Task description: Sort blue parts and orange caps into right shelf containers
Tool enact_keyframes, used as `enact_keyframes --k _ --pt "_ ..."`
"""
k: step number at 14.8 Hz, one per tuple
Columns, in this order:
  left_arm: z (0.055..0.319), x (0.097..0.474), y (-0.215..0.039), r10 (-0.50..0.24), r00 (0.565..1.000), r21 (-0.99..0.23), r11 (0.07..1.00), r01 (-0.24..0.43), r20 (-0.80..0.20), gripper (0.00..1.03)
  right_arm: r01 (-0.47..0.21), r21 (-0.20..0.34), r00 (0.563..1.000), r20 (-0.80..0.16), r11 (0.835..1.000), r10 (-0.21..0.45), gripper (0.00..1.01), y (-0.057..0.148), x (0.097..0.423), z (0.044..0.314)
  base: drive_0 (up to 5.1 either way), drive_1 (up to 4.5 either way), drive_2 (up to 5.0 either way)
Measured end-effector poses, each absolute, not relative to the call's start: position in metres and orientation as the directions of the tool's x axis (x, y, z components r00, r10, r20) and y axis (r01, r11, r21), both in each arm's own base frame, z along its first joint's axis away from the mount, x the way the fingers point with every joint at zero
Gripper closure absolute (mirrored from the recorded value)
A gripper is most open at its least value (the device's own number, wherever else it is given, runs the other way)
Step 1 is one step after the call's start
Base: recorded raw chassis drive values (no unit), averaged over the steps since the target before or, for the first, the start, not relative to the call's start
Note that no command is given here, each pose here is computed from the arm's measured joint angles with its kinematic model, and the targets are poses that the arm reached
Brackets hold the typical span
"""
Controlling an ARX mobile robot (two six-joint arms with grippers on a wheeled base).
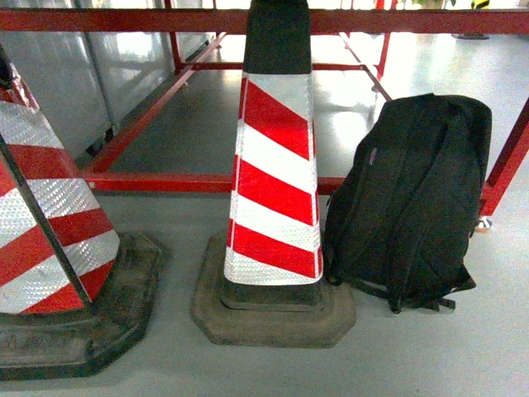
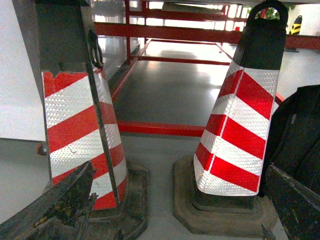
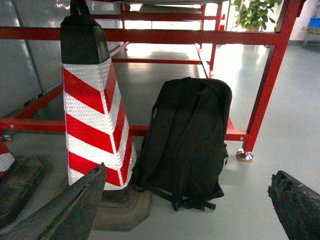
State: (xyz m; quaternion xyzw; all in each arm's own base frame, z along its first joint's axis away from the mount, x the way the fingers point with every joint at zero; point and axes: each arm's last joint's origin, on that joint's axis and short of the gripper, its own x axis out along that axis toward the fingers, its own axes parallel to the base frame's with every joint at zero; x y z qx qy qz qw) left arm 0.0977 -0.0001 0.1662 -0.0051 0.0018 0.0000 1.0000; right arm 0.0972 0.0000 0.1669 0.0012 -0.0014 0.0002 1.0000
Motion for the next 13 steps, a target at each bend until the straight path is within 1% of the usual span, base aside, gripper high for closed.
enact_keyframes --k 13 --pt "0.1662 0.0977 -0.0001 0.0 1.0 -0.01 1.0 0.0 -0.004 0.05 0.0 0.002 1.0 0.003 1.0 0.0 0.03 0.0 0.0972 0.1669 0.0 0.0 0.0"
